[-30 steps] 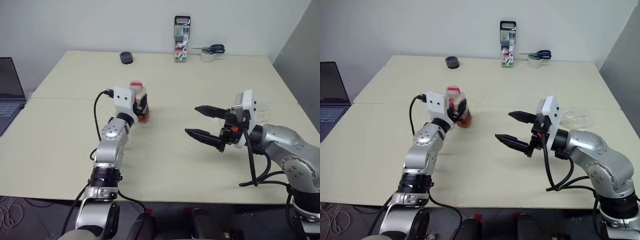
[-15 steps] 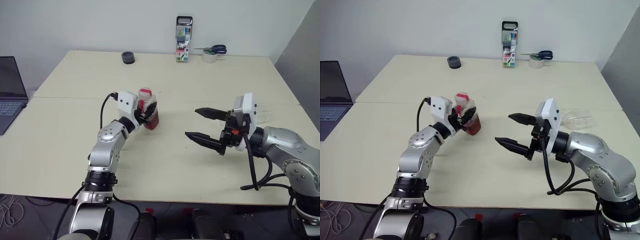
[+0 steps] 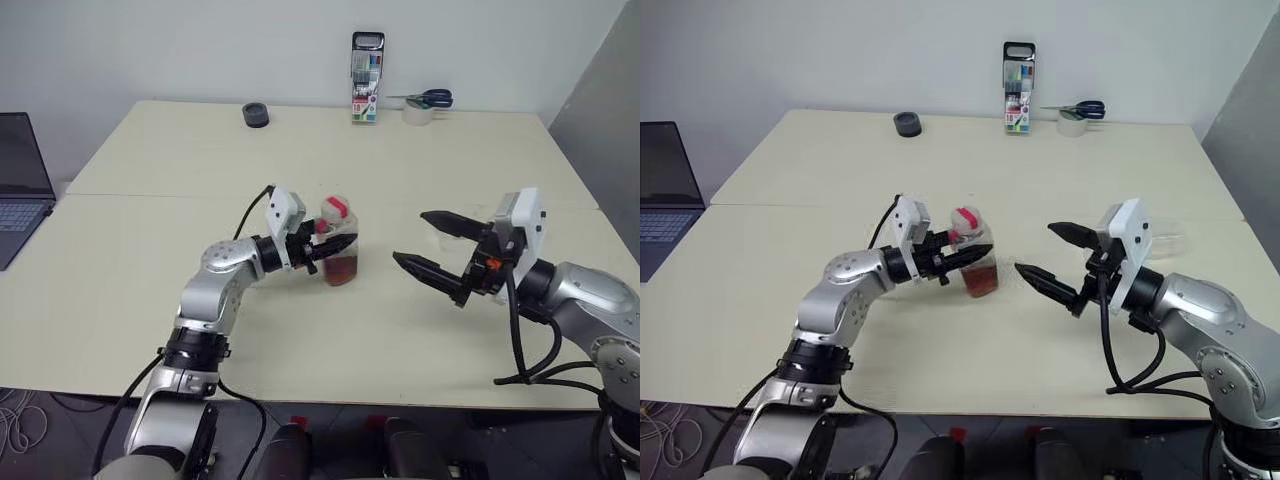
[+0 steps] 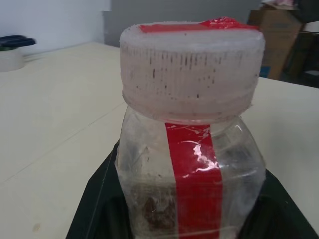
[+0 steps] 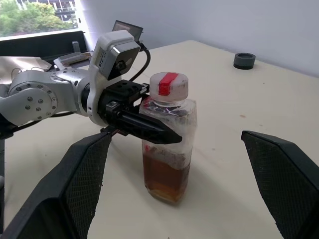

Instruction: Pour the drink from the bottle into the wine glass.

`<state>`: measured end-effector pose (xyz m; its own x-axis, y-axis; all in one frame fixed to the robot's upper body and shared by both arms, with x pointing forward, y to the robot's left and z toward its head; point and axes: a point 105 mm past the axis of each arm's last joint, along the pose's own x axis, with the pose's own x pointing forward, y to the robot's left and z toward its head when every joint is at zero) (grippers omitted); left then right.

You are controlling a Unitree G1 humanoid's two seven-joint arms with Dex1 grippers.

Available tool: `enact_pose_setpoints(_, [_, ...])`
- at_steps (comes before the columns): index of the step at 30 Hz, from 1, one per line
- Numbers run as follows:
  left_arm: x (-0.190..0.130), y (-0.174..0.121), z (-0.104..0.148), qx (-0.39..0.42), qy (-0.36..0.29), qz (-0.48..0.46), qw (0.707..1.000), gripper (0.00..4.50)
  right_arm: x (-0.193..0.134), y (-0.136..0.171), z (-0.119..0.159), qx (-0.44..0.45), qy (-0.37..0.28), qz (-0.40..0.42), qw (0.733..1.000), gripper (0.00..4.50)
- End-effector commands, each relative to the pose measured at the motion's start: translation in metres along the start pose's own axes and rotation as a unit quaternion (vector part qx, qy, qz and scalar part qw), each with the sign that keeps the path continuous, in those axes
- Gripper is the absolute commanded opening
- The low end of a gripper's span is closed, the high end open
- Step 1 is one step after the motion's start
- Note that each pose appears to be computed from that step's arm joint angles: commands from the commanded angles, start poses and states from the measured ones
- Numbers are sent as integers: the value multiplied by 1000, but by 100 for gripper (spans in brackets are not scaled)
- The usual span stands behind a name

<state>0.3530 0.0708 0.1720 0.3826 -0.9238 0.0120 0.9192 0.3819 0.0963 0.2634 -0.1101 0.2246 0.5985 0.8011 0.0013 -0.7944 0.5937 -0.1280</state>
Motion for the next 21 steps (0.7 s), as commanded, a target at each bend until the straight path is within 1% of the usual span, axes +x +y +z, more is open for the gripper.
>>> enact_pose_setpoints(1, [13,-10,19,12,-25,-69,997,181,3,2,18,-22,-18,-22,999,450])
enact_pose_setpoints(5, [24,-18,19,13,-16,-126,992,181,11,4,24,-17,-18,-32,999,450])
enact_pose_setpoints(9, [35,-26,19,25,-8,-178,984,181,18,4,23,-23,-6,-41,999,450])
enact_pose_setpoints(15, [40,-28,20,46,-3,-203,978,181,29,11,20,-6,-11,-32,999,450])
enact_pose_setpoints(21, [40,-25,21,85,-3,-199,976,181,41,7,15,-5,-11,-39,999,450])
